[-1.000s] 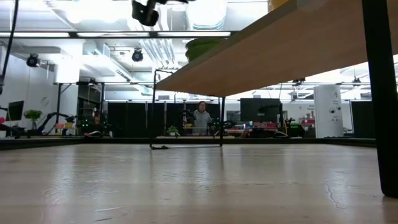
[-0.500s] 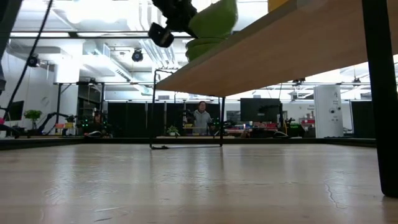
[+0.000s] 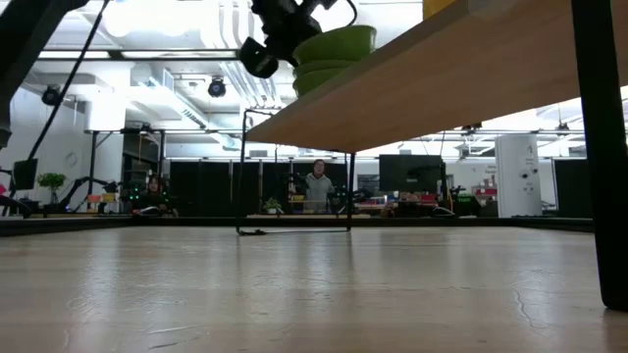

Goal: Pick & Place Mini bowls
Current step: Stack the white bowl on the white bowl on the shelf

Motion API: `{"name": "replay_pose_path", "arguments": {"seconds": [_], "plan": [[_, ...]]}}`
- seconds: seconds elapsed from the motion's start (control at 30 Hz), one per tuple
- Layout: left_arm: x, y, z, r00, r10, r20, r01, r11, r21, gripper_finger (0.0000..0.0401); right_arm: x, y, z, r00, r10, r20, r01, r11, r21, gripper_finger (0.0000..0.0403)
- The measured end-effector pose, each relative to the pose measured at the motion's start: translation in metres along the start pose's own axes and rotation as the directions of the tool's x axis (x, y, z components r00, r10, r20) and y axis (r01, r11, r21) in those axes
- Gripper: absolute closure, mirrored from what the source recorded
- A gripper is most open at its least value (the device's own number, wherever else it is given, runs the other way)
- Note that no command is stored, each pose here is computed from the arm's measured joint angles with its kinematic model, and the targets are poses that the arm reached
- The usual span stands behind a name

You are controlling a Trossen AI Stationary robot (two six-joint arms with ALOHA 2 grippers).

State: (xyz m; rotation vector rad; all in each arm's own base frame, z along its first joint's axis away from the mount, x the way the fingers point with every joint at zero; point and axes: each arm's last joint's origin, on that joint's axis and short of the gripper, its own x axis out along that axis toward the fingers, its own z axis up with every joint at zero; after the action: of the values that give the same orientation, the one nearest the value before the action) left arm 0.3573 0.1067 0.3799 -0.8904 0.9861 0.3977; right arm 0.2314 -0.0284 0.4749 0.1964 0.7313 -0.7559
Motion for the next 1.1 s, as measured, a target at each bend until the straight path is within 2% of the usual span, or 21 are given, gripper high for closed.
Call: {"name": "replay_pose_path", "arguments": {"seconds": [0.53, 0.73, 0.9, 1.1], "plan": [[0.018, 0.0, -0.003, 0.997, 0.066, -0.052, -0.065, 0.998, 0.019, 0.0394, 0.0, 0.0, 0.0, 1.0, -0.001, 0.002, 0.001, 1.0, 0.001, 0.0346], [0.017, -0.001, -0.002, 0.998, 0.056, -0.041, -0.055, 0.998, 0.019, 0.039, 0.0, 0.0, 0.0, 1.0, -0.001, 0.001, 0.001, 1.0, 0.0, 0.0346], [0.016, -0.001, -0.002, 0.998, 0.05, -0.043, -0.05, 0.999, 0.005, 0.0364, 0.0, 0.0, 0.0, 1.0, -0.001, 0.002, 0.001, 1.0, 0.0, 0.0346], [0.014, -0.001, -0.003, 0.998, 0.045, -0.039, -0.044, 0.998, 0.036, 0.0313, 0.0, 0.0, 0.0, 1.0, -0.001, 0.001, 0.001, 1.0, 0.0, 0.0346]]}}
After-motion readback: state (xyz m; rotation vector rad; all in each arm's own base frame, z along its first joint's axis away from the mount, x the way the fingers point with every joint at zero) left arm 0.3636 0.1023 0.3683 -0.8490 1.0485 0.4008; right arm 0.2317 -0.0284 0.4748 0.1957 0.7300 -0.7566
